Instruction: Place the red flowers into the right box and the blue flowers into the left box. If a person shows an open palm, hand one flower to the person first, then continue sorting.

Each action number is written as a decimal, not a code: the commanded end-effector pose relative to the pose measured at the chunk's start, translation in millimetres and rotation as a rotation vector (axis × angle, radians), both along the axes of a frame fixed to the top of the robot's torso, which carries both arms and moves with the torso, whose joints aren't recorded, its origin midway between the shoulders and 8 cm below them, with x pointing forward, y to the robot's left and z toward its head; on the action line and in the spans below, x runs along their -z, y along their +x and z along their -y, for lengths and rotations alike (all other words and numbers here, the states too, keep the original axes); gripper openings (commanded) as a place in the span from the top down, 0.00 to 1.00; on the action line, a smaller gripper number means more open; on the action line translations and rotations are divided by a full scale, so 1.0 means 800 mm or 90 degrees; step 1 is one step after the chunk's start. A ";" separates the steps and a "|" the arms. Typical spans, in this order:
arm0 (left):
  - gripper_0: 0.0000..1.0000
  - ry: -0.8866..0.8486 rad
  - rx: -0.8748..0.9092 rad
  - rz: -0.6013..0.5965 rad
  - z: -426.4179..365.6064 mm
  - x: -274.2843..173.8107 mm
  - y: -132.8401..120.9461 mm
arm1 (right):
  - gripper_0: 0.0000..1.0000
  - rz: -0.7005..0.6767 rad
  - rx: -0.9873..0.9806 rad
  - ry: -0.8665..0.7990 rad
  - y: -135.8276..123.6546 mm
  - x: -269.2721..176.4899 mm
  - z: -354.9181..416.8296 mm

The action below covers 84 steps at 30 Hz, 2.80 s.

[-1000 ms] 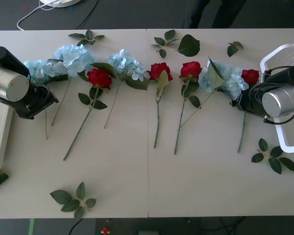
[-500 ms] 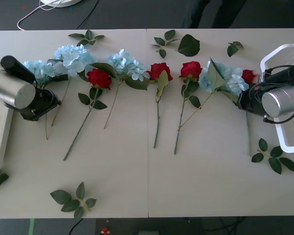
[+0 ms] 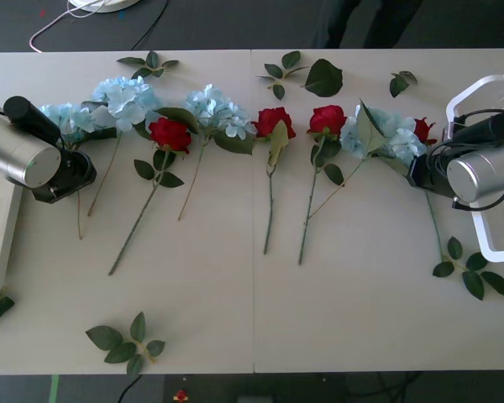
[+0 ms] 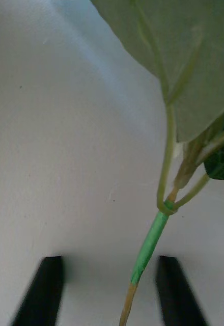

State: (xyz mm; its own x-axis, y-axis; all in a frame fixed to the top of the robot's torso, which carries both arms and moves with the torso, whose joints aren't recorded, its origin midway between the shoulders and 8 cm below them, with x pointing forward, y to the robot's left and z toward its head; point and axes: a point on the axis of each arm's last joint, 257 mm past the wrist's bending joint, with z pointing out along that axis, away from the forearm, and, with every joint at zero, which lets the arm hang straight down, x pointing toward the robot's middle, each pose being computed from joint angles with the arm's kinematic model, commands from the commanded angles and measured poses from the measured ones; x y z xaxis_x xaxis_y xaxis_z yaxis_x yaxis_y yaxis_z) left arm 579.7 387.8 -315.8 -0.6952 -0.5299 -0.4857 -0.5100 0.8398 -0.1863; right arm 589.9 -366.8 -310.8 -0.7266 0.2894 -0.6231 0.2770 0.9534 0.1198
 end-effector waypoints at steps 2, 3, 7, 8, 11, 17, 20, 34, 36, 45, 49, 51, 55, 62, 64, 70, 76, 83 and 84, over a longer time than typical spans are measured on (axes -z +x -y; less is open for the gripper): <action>1.00 0.036 0.040 0.015 0.004 -0.037 0.023 | 1.00 0.026 -0.008 -0.009 0.011 -0.067 -0.017; 1.00 0.038 0.041 0.012 0.006 -0.040 0.024 | 1.00 0.030 -0.009 -0.013 0.009 -0.075 -0.016; 1.00 0.048 0.041 -0.004 0.010 -0.054 0.024 | 1.00 0.035 -0.006 -0.049 -0.006 -0.105 0.002; 1.00 0.051 0.040 -0.009 0.011 -0.060 0.024 | 1.00 0.037 -0.007 -0.070 -0.011 -0.116 0.008; 1.00 0.058 0.039 -0.011 0.014 -0.080 0.030 | 1.00 0.049 -0.004 -0.124 -0.016 -0.149 0.026; 1.00 0.052 0.083 -0.021 0.027 -0.171 0.041 | 1.00 0.080 -0.035 -0.244 -0.009 -0.214 0.082; 1.00 0.048 0.139 -0.026 0.030 -0.229 0.036 | 1.00 0.083 -0.041 -0.302 -0.010 -0.242 0.117; 1.00 0.026 0.408 -0.037 0.030 -0.385 -0.052 | 1.00 0.086 0.010 -0.277 0.021 -0.210 0.235; 1.00 0.019 0.421 -0.026 0.013 -0.384 -0.067 | 1.00 0.091 0.017 -0.278 0.025 -0.203 0.243; 1.00 0.008 0.425 0.012 -0.059 -0.359 -0.121 | 1.00 0.126 0.057 -0.208 0.032 -0.176 0.259; 1.00 -0.011 0.394 0.034 -0.088 -0.353 -0.134 | 0.92 0.124 0.053 -0.205 0.032 -0.172 0.255; 1.00 -0.017 0.371 0.042 -0.107 -0.344 -0.140 | 0.10 0.121 0.051 -0.206 0.032 -0.170 0.253; 1.00 -0.016 0.332 0.067 -0.136 -0.331 -0.143 | 0.00 0.119 0.046 -0.208 0.032 -0.169 0.252; 1.00 0.001 0.286 0.088 -0.176 -0.297 -0.147 | 0.00 0.106 0.033 -0.174 0.029 -0.170 0.234; 1.00 0.010 0.269 0.088 -0.189 -0.285 -0.148 | 0.00 0.086 0.025 -0.147 0.022 -0.175 0.219; 1.00 0.077 0.214 0.072 -0.238 -0.243 -0.151 | 0.00 0.070 -0.007 -0.060 -0.010 -0.185 0.176; 1.00 0.123 0.176 0.074 -0.278 -0.197 -0.163 | 0.00 0.075 -0.052 0.028 -0.053 -0.185 0.121; 1.00 0.179 0.144 0.077 -0.313 -0.157 -0.176 | 0.00 0.070 -0.054 0.179 -0.098 -0.170 0.021; 1.00 0.188 0.140 0.077 -0.317 -0.152 -0.176 | 0.00 0.065 -0.051 0.200 -0.103 -0.167 0.007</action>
